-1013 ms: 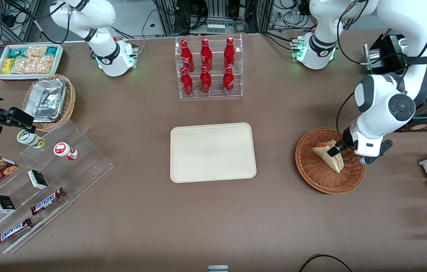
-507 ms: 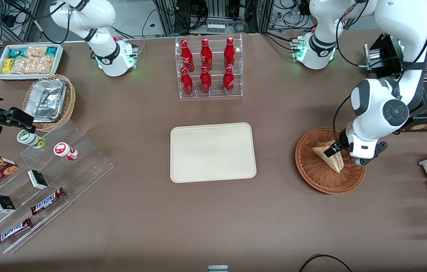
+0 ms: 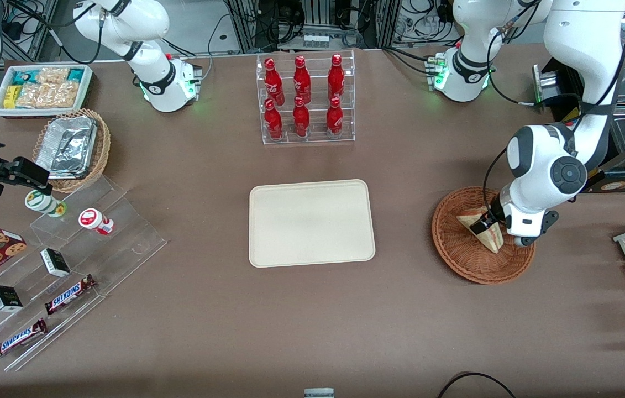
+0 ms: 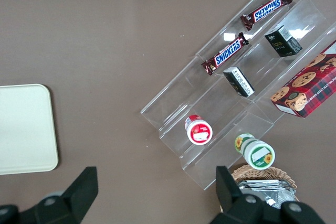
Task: Place sandwich from basket to tray
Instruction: 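Close the left gripper on the sandwich and lift it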
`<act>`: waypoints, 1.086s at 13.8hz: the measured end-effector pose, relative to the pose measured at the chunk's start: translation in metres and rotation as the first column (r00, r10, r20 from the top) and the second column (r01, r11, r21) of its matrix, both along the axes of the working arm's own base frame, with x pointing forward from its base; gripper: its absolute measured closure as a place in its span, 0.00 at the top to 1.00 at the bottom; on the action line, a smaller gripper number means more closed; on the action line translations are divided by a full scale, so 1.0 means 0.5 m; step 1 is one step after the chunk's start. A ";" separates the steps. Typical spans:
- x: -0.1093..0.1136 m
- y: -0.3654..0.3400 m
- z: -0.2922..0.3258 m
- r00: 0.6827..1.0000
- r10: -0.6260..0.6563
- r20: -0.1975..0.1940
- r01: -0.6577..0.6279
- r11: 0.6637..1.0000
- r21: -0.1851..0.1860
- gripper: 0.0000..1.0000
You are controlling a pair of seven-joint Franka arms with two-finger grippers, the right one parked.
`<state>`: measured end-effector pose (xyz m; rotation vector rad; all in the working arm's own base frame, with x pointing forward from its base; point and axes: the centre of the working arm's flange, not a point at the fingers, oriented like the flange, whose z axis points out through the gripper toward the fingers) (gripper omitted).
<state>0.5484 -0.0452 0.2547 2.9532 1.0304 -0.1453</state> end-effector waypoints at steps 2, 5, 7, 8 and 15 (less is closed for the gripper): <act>-0.001 0.000 -0.012 1.000 0.002 -0.008 -0.002 1.000 0.000 0.97; -0.003 0.000 -0.018 1.000 0.002 -0.016 -0.002 1.000 0.000 0.75; -0.005 0.000 -0.017 1.000 0.002 -0.026 -0.002 1.000 0.001 0.53; -0.005 0.000 -0.014 0.999 0.000 -0.033 0.000 1.000 0.001 0.44; 0.042 -0.010 0.099 0.991 -0.089 -0.103 0.088 0.996 -0.017 0.18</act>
